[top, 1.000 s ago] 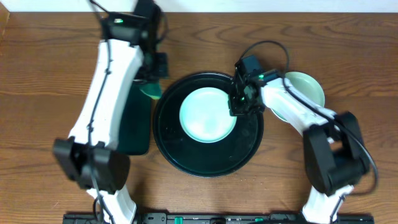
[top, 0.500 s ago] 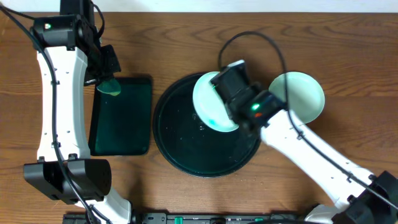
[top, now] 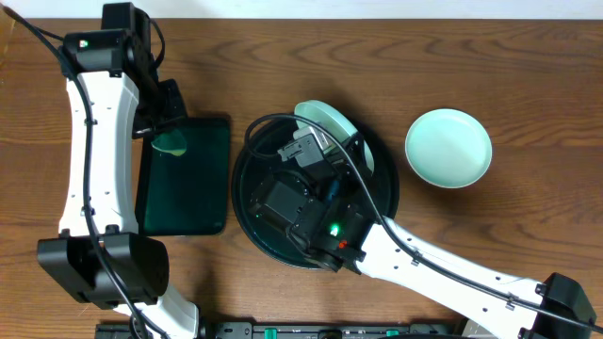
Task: Clean dirty plates on tray and stack at the side
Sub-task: 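Lift the plate with the right gripper and stack it on the right pile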
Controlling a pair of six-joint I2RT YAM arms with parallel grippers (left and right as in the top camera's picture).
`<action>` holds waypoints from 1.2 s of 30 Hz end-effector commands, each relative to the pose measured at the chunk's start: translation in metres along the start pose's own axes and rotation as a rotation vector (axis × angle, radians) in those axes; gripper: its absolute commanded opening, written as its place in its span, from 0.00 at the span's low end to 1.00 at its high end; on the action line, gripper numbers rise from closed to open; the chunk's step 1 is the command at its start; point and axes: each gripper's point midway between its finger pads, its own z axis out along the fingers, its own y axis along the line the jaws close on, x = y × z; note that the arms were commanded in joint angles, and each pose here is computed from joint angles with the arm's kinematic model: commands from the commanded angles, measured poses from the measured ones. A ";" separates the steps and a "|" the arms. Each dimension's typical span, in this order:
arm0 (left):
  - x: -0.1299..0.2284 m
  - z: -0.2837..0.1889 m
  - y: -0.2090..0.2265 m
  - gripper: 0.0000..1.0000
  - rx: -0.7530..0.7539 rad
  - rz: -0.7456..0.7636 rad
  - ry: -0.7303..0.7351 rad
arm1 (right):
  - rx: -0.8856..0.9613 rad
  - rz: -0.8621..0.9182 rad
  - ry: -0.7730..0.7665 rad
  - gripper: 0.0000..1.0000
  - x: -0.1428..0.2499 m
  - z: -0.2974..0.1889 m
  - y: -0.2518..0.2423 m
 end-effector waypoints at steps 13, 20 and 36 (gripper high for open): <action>0.006 0.014 0.004 0.07 -0.019 0.008 0.033 | -0.633 0.685 0.517 0.01 0.075 0.101 -0.030; 0.006 0.014 0.004 0.07 -0.018 0.008 0.031 | -0.393 0.920 0.783 0.01 0.189 0.163 -0.102; 0.006 0.014 0.004 0.07 -0.019 0.008 0.031 | -0.375 0.930 1.097 0.51 0.290 0.208 -0.051</action>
